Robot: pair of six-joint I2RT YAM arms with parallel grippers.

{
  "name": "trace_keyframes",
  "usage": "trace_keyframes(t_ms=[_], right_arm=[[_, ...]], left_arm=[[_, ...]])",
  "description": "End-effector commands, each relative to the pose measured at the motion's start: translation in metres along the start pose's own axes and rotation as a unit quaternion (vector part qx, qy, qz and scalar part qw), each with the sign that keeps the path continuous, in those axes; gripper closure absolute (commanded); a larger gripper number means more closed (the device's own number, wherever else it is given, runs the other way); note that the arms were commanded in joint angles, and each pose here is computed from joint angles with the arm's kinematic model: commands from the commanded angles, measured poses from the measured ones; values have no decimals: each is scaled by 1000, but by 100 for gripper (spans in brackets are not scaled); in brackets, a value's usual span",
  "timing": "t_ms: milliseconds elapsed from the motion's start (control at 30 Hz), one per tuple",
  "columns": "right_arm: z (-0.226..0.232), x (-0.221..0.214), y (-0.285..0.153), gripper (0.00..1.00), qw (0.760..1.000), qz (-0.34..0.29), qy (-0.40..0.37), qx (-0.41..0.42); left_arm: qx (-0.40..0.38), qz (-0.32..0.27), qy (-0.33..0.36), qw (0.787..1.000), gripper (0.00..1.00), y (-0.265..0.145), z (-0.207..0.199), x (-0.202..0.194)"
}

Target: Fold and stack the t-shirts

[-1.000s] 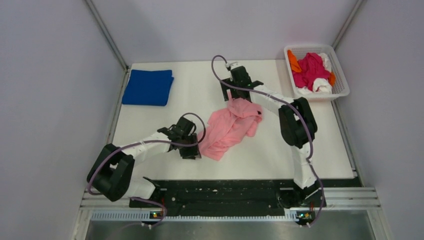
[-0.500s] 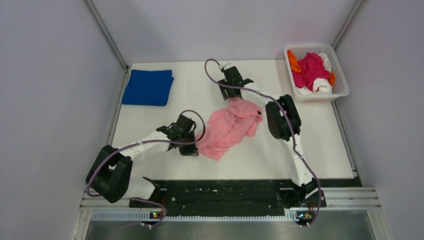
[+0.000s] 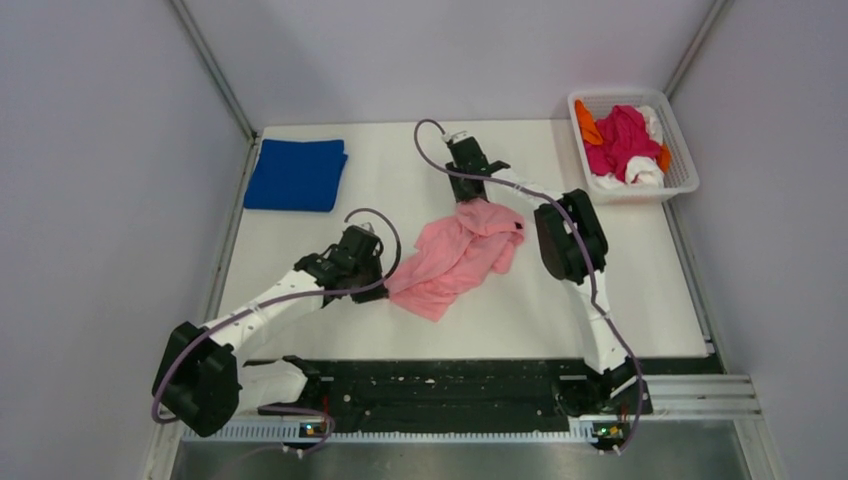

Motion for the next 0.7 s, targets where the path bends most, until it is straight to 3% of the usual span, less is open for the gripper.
trace_keyframes(t_ms=[0, 67, 133, 233, 367, 567, 667], right_arm=[[4, 4, -24, 70, 1000, 2, 5, 15], [-1, 11, -25, 89, 1000, -8, 10, 0], [-8, 23, -29, 100, 999, -24, 21, -21], [-30, 51, -55, 100, 994, -69, 47, -70], [-68, 84, -123, 100, 971, -166, 93, -141], [-101, 81, -233, 100, 931, -286, 140, -181], [-115, 73, -286, 100, 909, -338, 150, -193]], left_arm=[[-13, -45, -2, 999, 100, -13, -11, 16], [-17, -59, -5, 998, 100, -16, -14, 20], [-23, -84, -8, 996, 100, -22, -18, 29], [-40, -147, -14, 988, 100, -44, -31, 50], [-63, -237, -17, 969, 100, -80, -43, 79], [-111, -314, -26, 943, 100, -130, -57, 101], [-158, -364, -22, 918, 100, -167, -66, 112]])
Point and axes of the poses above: each gripper's point midway between its finger pads, its own y axis out along the fingers, its own z axis along the line the jaws close on, x = y × z, the point moved 5 cm from there along -y, back along the fingers, and after that the axes turned 15 degrees about -y, right-handed, at the moved point
